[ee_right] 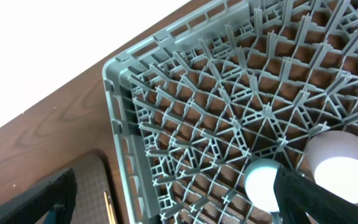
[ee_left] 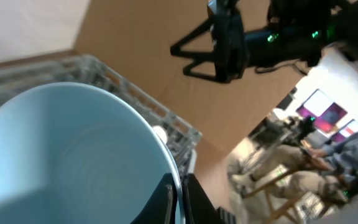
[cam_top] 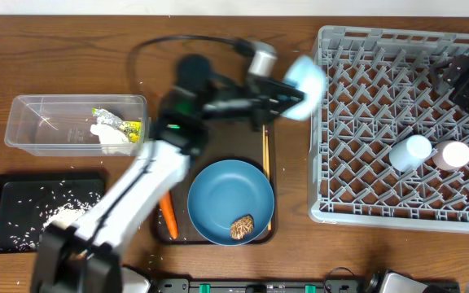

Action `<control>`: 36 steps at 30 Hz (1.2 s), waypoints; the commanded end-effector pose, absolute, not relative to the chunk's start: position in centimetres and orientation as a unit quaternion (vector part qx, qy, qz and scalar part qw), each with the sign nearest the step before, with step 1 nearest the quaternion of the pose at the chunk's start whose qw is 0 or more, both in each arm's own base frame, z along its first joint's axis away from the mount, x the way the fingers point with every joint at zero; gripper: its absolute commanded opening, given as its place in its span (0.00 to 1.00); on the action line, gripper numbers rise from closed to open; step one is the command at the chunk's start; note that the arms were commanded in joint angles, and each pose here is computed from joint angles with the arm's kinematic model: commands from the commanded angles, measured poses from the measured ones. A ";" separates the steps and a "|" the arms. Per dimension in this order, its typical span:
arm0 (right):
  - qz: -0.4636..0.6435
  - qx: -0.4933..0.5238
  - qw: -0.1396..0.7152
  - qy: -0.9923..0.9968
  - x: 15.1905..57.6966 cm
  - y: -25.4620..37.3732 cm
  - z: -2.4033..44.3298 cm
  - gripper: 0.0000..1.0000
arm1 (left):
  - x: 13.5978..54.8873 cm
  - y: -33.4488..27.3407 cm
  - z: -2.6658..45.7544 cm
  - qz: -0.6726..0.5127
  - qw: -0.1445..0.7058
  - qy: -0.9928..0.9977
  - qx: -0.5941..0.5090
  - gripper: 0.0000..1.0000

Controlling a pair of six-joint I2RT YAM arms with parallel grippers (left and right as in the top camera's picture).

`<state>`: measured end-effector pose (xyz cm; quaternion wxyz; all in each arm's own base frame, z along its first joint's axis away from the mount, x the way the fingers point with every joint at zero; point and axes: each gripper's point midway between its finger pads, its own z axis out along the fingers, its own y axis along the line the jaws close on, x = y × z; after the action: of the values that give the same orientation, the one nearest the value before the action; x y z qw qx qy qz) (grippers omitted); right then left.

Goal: Sort waste into correct bins and load items into the dishwasher rack
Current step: 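Carry the empty bowl with the left gripper toward the rack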

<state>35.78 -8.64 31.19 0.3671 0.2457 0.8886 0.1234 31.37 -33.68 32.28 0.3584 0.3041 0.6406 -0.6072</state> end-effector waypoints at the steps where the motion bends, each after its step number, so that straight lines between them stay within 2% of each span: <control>1: 0.131 0.255 0.366 0.885 35.8 -8.8 31.3 0.94 | 31.6 -37.7 31.2 -0.637 0.325 0.661 0.230 0.06; 6: 0.130 0.256 0.364 0.886 35.7 -8.8 31.2 0.95 | 31.0 -42.1 31.0 -0.717 0.267 0.630 0.136 0.06; 11: 0.130 0.257 0.359 0.888 35.6 -8.8 31.0 0.95 | 32.3 -43.6 27.8 -0.739 0.190 0.646 0.030 0.06; 27: 0.131 0.262 0.343 0.892 35.0 -8.5 30.5 0.95 | 34.0 -45.2 21.0 -0.742 0.094 0.659 -0.081 0.06; 36: 0.130 0.263 0.341 0.893 34.9 -8.5 30.4 0.95 | 33.2 -45.9 20.8 -0.743 0.089 0.658 -0.081 0.07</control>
<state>34.91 -8.19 30.36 0.3419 0.2527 0.8958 0.1297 33.24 -45.66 20.72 0.0895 -0.0794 0.6614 -0.7404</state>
